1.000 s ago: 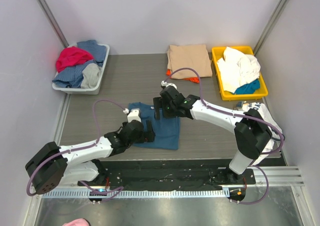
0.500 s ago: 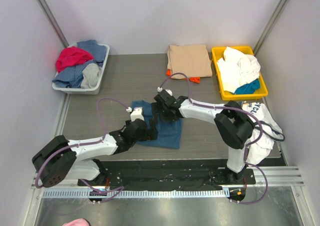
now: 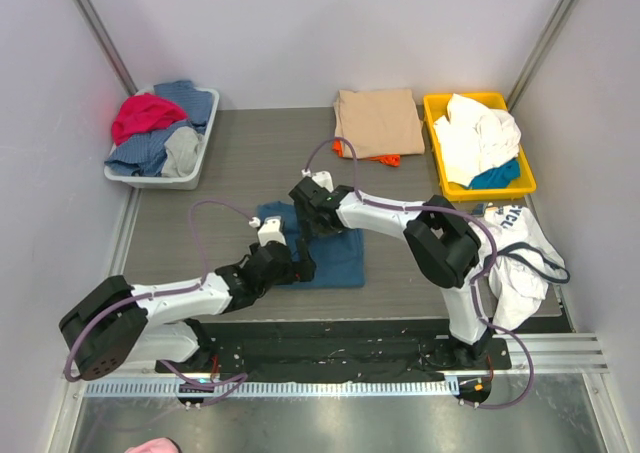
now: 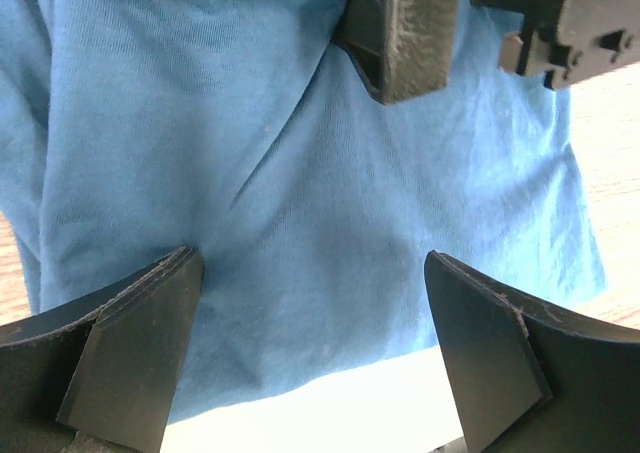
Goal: Fold and stack the t-shirts
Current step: Fold the tshirt
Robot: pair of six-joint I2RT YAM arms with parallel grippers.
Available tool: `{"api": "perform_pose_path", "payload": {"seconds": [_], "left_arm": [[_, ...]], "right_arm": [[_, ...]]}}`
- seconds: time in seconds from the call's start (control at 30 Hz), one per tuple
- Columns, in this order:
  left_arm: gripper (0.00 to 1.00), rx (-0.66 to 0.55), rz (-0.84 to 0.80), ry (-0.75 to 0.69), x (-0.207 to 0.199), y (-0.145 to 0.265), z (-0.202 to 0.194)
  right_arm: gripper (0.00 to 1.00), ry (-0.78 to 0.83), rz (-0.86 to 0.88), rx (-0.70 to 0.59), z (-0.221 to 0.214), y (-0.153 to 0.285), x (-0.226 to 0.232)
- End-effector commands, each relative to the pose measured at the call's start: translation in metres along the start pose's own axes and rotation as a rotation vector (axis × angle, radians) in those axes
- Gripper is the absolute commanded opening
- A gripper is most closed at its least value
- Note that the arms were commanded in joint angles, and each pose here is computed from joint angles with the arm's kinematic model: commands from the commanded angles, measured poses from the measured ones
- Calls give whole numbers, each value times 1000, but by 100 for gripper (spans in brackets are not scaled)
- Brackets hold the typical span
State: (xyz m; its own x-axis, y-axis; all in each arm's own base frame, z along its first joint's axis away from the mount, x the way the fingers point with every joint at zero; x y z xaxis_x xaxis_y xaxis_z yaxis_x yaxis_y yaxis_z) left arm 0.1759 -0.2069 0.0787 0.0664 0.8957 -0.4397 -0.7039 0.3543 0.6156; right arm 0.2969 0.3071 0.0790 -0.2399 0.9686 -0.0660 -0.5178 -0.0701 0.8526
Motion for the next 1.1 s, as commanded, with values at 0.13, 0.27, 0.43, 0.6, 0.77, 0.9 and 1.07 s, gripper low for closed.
{"api": "perform_pose_path", "payload": {"seconds": [0.13,0.27,0.43,0.6,0.77,0.9,1.07], "left_arm": [[100,68,73,1,26,9,-21],[100,64,71,10,25,10,-21],[100,78,87,7,30,12,-25],[100,78,97,11,33,12,-26],[100,79,94,9,33,13,-26],[100,61,75,3,24,16,-16],[100,-27,19,21,8,38,14]], "right_arm": [[90,4,-238,-46,8,-35,-31],[90,-29,-259,-77,22,-39,-35],[91,-74,-281,-94,37,-49,-46],[91,-116,-275,-113,51,-52,-54],[91,-135,-265,-143,61,-40,-60],[91,-138,-255,-160,62,-27,-63],[91,-152,-265,-160,50,-11,-73]]}}
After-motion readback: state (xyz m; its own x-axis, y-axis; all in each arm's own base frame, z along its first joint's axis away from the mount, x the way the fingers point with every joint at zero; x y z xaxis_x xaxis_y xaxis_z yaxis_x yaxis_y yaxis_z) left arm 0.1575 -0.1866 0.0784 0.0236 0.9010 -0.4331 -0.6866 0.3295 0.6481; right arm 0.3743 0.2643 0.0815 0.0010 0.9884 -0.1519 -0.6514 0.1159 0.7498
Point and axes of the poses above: each gripper's point midway between its finger pads, its own y axis back along the fingers, its own x axis along the line the jaws close on, z = x × y, the point moved 6 cm from there along y, back along the fingers, and after that the axes turned 3 degrees about y, right-handed, at the moved point
